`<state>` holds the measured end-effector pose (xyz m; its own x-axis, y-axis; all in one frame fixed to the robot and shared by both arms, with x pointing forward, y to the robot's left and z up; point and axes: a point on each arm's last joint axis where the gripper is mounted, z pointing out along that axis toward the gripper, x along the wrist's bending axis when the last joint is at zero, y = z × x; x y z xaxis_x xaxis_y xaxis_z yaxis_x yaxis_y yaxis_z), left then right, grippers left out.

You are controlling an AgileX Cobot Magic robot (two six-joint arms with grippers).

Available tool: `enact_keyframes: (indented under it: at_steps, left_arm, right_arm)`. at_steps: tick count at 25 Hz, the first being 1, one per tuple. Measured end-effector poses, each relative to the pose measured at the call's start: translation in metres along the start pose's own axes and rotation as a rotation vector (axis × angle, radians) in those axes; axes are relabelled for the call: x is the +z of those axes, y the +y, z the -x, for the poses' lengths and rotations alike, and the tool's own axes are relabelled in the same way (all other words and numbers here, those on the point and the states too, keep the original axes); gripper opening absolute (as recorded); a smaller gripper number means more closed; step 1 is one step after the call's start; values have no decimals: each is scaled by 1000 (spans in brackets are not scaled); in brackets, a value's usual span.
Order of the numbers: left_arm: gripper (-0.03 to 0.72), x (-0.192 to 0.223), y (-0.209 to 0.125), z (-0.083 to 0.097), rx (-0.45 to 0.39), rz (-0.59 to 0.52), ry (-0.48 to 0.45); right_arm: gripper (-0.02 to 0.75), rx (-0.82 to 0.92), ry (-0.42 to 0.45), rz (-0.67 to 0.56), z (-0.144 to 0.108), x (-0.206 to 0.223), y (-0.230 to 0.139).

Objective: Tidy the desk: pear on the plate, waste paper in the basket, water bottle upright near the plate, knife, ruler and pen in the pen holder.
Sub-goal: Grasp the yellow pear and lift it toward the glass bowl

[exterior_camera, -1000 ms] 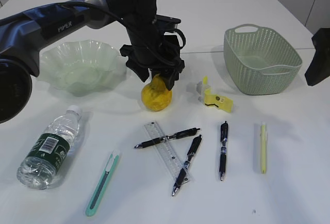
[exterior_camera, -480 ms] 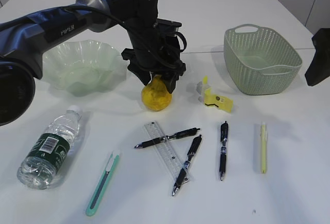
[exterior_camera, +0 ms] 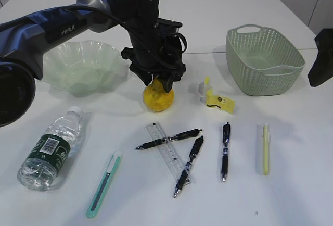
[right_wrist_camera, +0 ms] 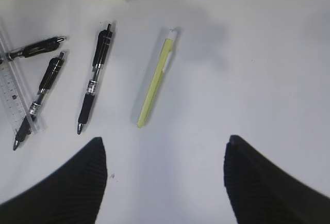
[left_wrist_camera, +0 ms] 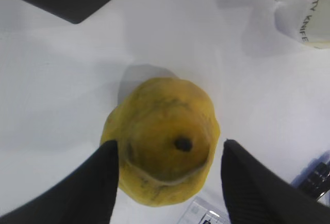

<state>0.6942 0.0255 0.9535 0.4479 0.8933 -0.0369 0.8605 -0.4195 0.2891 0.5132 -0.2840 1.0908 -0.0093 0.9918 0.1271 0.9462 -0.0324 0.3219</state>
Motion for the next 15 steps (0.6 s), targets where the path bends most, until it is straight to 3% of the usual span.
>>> enact_keyframes:
  at_steps: [5,15]
  left_arm:
    - [342,0,0,0,0,0,1]
    - [281,2,1,0,1,2,4]
  right_arm:
    - [552,0,0,0,0,0,0]
    - [552,0,0,0,0,0,0]
